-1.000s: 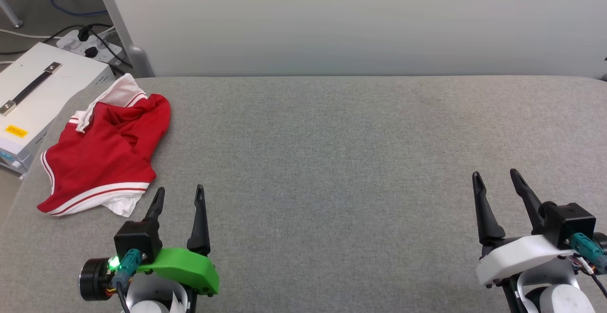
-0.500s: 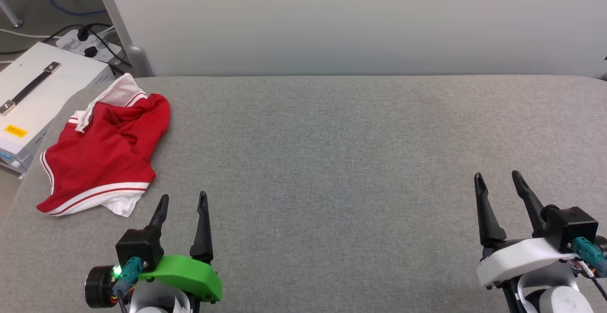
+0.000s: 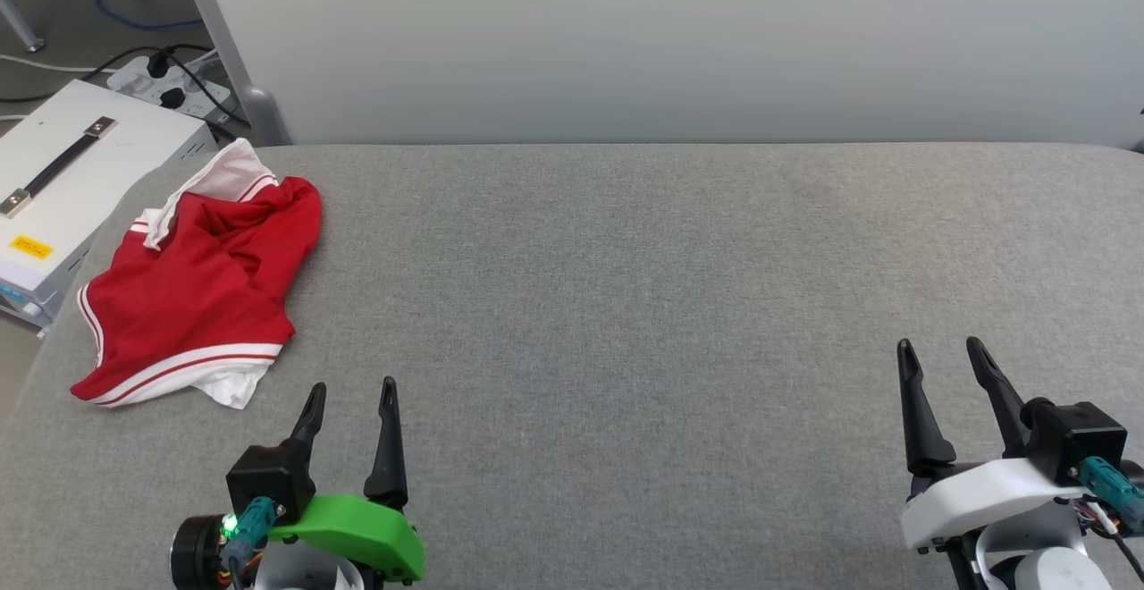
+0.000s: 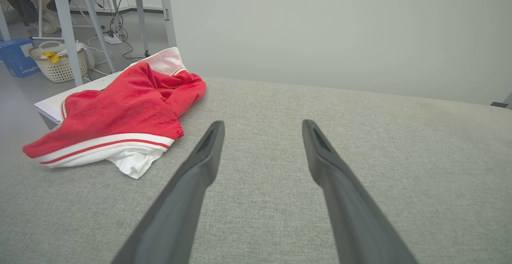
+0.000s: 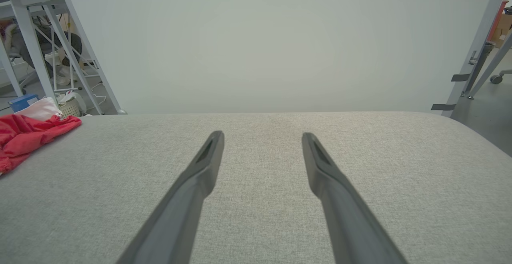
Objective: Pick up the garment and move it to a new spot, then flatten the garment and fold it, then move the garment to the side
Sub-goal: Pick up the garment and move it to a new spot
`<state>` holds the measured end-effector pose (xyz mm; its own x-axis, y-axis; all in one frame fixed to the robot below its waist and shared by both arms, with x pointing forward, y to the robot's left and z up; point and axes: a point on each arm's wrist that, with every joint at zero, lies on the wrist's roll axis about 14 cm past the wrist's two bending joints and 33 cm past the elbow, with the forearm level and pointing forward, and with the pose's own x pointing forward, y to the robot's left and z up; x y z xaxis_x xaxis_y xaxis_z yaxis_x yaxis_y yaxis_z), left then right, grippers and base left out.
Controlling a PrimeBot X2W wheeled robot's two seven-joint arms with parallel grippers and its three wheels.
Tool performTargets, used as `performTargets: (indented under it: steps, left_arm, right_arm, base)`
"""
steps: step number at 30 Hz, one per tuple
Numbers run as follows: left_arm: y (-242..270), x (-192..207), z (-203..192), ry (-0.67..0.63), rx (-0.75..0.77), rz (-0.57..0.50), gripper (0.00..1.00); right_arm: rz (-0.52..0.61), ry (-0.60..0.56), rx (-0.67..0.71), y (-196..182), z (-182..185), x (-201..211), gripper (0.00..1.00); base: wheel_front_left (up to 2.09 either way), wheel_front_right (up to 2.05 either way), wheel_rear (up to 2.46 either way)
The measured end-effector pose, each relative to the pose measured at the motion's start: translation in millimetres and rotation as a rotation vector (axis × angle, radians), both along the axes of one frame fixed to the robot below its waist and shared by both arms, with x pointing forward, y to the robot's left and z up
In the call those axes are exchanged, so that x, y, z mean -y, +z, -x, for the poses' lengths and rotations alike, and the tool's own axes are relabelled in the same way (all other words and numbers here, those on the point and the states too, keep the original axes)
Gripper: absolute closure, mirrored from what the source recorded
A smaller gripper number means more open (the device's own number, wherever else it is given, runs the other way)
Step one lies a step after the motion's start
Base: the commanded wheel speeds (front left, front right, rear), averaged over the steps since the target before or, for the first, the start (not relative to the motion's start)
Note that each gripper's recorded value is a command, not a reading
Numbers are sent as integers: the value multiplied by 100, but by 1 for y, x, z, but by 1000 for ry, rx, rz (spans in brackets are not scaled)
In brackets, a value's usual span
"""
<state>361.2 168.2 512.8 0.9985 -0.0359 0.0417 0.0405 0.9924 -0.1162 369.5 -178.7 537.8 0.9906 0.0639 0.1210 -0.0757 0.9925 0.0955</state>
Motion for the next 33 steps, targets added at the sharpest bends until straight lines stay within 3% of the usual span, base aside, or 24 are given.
performTargets:
  steps: [18, 33]
  left_arm:
    - [-2, -8, 6, 26, 14, 20, 0]
    - [2, -59, 39, 188, 47, 49, 0]
  right_arm:
    - [-22, 31, 9, -3, -6, -11, 0]
    - [-62, 233, 9, -7, -19, -82, 0]
  base:
    - [0, 0, 0]
    - [0, 0, 0]
